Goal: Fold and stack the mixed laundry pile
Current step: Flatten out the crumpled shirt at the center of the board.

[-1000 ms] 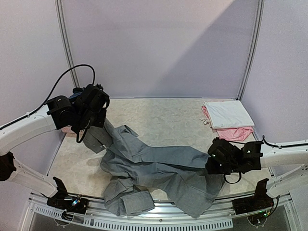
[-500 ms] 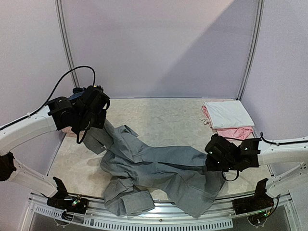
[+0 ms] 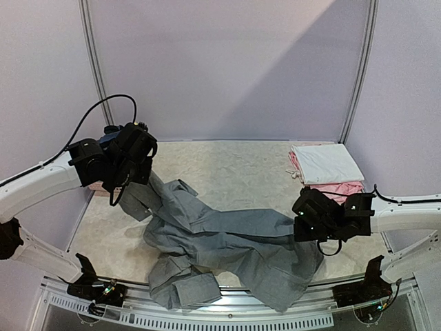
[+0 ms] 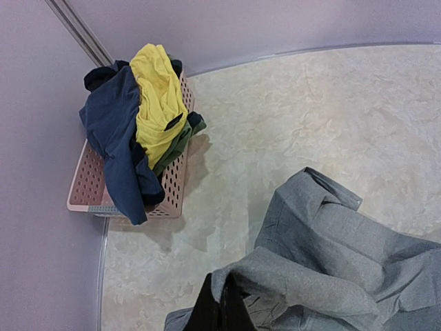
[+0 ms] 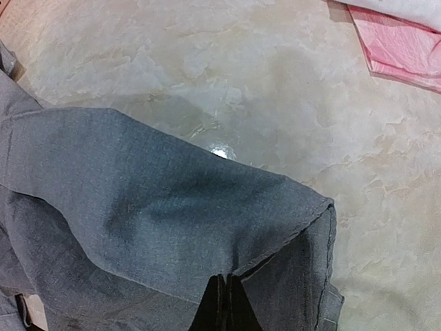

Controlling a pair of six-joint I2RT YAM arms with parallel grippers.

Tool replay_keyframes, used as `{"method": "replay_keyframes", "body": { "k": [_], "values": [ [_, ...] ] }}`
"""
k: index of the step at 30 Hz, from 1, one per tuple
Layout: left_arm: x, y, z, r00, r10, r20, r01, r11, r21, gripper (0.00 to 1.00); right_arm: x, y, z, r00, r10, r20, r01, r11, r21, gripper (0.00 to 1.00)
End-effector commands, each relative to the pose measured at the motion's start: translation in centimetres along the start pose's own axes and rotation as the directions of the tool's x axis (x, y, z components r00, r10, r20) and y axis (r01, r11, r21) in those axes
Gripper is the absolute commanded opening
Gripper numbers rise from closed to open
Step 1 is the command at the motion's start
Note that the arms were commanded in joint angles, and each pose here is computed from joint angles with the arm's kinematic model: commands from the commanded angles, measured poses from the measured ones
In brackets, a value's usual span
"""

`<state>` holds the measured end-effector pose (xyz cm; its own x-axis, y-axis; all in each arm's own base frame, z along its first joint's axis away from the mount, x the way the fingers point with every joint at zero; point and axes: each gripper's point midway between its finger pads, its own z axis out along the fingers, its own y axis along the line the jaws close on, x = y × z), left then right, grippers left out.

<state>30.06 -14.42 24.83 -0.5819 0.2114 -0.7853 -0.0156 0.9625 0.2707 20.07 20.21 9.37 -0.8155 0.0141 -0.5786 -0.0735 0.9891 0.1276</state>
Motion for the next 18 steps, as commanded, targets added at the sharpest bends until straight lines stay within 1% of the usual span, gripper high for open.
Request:
{"method": "replay_keyframes", "body": {
  "k": [1,3,6,9,10,14,18],
  "values": [
    [-0.1,0.5,0.2,1.0,-0.017,0.003,0.017,1.0,-0.011,0.0,-0.8,-0.3,-0.6,1.0,-0.019,0.021,0.018,0.999,0.036,0.0],
    [-0.7,1.0,-0.4,0.999,-0.034,0.026,0.034,0.999,-0.005,0.0,-1.8,-0.4,-1.4,0.999,-0.024,0.047,0.021,0.999,0.05,0.0],
    [-2.5,2.2,-2.4,0.994,-0.08,0.078,0.078,0.997,0.027,0.0,-4.4,-0.4,-3.9,0.993,-0.025,0.116,0.019,0.998,0.051,0.0],
    [-4.3,3.5,-4.7,0.983,-0.121,0.135,0.111,0.991,0.08,0.0,-7.4,0.0,-7.1,0.979,-0.016,0.202,0.016,1.0,0.005,0.0],
    [-5.0,4.1,-5.6,0.977,-0.137,0.161,0.123,0.988,0.099,0.0,-8.2,0.3,-8.1,0.974,-0.031,0.226,0.035,0.999,-0.012,0.0],
    [-7.9,6.4,-9.9,0.934,-0.243,0.262,0.188,0.958,0.216,0.0,-11.7,1.3,-12.9,0.946,-0.043,0.32,0.079,0.992,-0.098,0.0],
    [-10.8,8.6,-15.0,0.875,-0.348,0.336,0.218,0.904,0.369,0.0,-15.6,2.4,-19.1,0.904,-0.017,0.427,0.122,0.968,-0.219,0.0]
  ]
}}
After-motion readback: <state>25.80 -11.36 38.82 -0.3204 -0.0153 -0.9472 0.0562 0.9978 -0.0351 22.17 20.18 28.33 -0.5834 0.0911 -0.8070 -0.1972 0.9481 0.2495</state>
